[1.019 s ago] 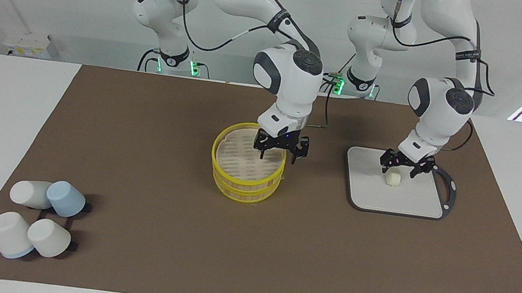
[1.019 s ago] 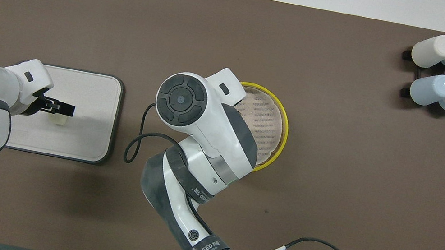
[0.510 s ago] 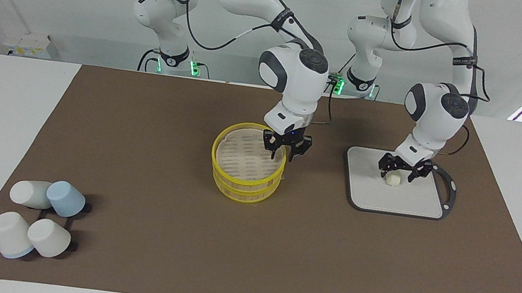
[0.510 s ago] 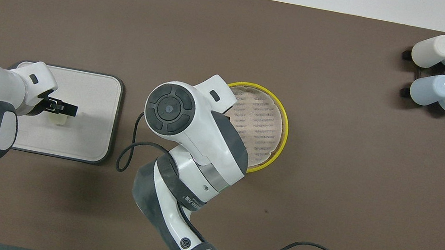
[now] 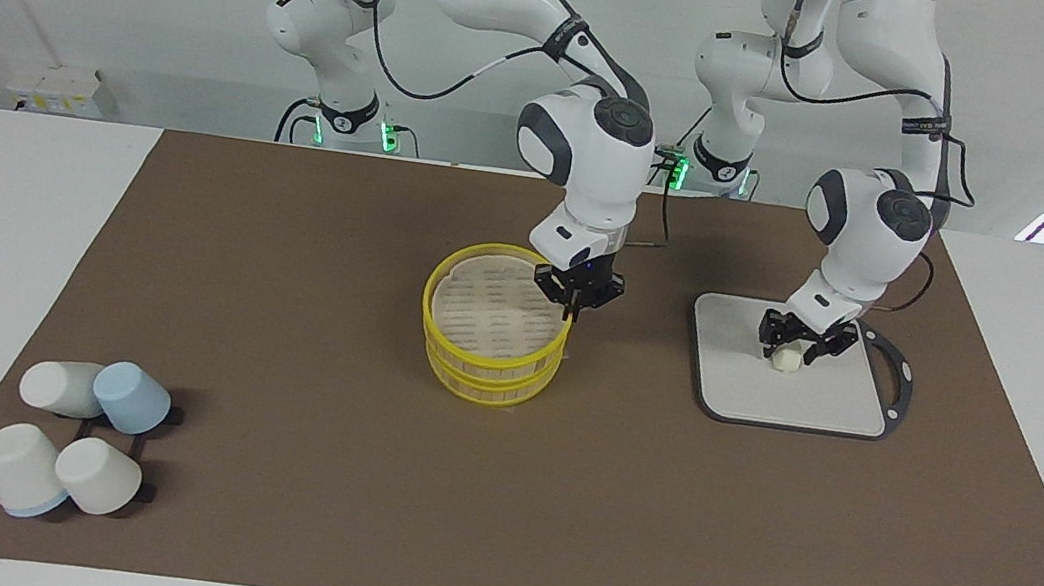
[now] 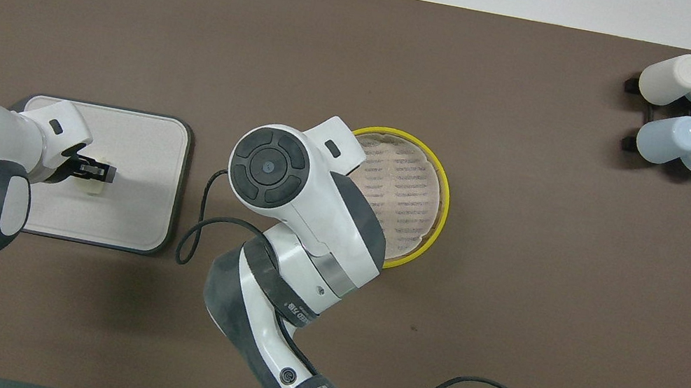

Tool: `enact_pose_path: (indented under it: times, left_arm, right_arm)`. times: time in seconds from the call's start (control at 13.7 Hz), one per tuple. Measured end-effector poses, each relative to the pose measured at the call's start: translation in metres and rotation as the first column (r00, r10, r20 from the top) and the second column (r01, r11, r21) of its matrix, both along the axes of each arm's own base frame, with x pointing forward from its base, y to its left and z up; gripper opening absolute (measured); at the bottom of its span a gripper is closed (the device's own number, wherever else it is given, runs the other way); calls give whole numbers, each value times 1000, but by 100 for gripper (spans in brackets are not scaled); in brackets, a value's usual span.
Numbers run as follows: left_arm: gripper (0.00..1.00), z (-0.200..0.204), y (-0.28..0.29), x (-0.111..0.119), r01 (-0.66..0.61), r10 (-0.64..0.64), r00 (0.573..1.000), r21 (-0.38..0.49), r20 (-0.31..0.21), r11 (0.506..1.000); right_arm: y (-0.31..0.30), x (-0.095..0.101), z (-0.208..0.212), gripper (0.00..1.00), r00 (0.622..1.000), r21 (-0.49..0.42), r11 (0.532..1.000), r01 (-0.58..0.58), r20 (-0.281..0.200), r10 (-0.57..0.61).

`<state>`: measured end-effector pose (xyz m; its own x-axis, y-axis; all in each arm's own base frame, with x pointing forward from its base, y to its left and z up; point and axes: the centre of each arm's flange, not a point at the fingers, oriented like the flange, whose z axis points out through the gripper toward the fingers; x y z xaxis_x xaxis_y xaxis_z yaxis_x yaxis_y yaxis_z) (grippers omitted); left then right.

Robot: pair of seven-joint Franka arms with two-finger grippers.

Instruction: Place bun in steamer

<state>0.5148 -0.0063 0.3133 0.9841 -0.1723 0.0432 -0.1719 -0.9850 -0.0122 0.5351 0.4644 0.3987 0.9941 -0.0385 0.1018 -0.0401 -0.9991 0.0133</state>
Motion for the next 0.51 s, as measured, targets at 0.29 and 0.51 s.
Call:
enact_pose_path:
  times: [0.29,0.51]
  left_arm:
    - [25,1,0,0,0,0,1000,0,2,1000]
    - [25,15,-12,11,-49,49,999,-24,13,999]
  right_arm:
    - [-58,36,54,8,1000,-17,1000,-12,-7,12]
    - [-175,70,118,8,998,-27,999,-32,-50,31]
